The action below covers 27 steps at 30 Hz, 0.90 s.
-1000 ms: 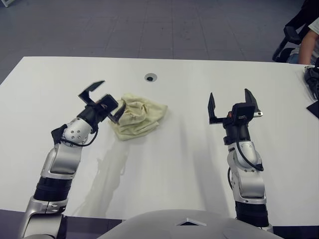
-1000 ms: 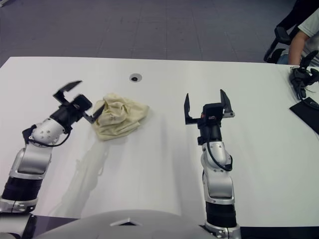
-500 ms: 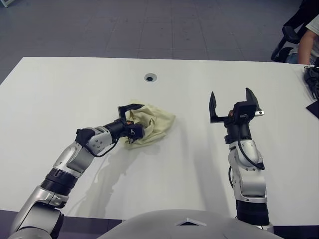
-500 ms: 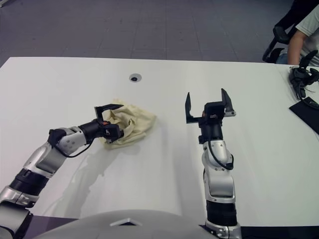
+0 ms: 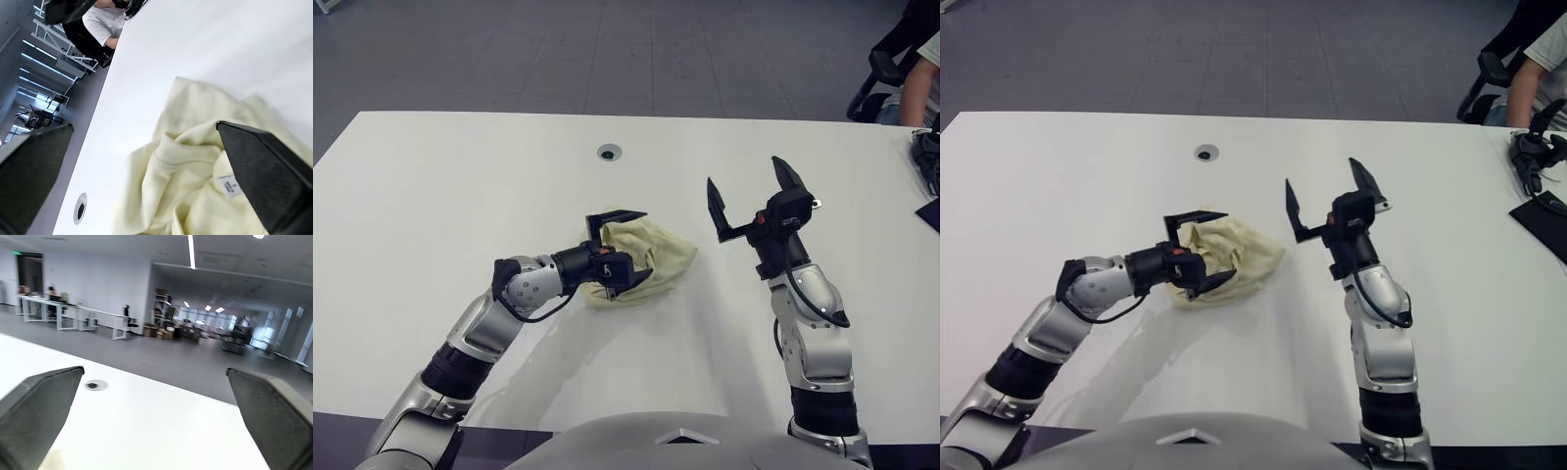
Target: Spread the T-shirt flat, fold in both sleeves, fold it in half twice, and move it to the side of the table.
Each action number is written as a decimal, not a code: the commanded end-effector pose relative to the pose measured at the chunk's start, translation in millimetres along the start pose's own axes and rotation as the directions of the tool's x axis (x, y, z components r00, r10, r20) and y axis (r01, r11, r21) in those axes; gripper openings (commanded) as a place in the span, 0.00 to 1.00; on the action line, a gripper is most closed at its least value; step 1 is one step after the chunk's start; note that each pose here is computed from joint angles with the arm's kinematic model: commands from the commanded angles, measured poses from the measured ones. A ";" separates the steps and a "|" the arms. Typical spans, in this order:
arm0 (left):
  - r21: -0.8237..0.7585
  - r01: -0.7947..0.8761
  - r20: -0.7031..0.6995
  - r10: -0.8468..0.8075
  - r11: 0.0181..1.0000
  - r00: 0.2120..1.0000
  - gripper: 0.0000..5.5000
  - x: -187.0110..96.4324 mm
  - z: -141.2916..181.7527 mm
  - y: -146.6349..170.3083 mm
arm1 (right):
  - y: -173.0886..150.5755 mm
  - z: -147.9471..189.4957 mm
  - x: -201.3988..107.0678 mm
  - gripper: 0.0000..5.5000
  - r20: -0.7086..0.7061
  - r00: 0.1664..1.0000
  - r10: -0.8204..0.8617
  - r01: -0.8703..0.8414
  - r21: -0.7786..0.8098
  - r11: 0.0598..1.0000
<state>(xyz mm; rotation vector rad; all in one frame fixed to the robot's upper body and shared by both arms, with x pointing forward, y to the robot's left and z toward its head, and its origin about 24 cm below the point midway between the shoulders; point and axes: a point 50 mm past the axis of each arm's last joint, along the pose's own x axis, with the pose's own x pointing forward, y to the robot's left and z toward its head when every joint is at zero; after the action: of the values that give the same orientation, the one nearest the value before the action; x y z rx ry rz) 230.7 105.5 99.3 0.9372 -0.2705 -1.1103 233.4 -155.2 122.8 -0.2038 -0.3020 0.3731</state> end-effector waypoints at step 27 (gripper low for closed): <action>-0.451 -0.793 -0.418 0.688 0.410 0.594 0.98 -78.7 -3.6 90.7 | 13.2 -26.8 -1.8 0.98 -0.091 0.681 0.727 -0.548 -0.722 0.423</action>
<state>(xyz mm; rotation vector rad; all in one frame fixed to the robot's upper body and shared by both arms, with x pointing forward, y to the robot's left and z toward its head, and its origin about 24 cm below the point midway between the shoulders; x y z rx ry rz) 258.5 185.9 188.7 0.2305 -0.1662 -0.1993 230.4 -146.4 87.4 -1.0662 -0.5792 1.0923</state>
